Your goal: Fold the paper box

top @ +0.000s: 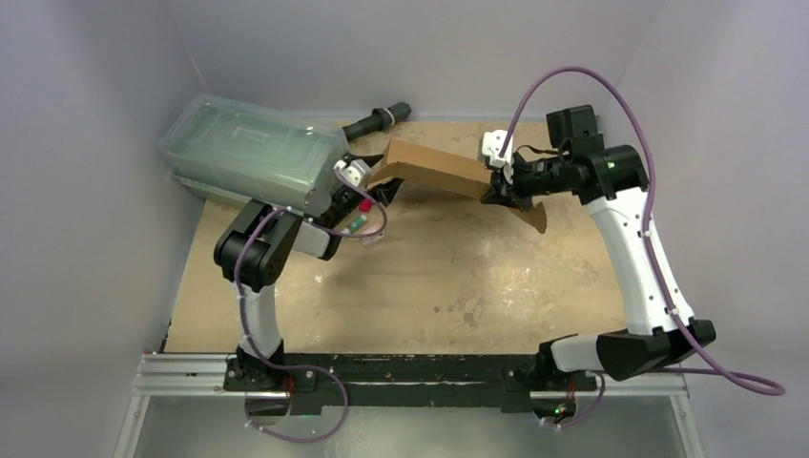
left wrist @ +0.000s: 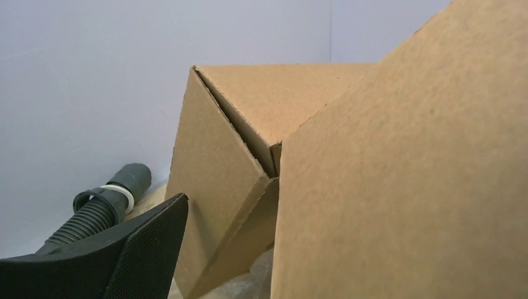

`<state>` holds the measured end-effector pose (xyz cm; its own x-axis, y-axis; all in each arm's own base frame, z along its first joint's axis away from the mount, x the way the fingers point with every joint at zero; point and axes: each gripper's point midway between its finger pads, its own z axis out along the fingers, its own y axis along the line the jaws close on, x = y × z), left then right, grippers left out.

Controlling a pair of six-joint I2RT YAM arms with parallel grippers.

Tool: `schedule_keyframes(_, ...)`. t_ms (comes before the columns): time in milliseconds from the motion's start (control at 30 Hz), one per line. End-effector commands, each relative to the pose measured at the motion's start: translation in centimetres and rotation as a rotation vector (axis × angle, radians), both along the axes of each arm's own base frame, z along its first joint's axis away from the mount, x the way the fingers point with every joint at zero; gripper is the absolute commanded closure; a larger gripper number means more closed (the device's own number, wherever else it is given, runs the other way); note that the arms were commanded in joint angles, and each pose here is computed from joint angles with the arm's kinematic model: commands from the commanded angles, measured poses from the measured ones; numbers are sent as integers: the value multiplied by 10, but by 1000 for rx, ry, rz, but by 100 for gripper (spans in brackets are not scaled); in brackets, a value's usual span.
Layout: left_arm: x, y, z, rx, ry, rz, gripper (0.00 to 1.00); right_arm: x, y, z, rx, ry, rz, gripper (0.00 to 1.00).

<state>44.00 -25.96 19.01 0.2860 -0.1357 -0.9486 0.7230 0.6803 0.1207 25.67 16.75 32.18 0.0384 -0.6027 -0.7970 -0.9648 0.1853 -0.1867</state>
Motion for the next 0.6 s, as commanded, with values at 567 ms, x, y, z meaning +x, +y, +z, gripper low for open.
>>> schedule_keyframes(567,26,14,44,-151,-138,265,39,-3,16,14,86,48,30,100)
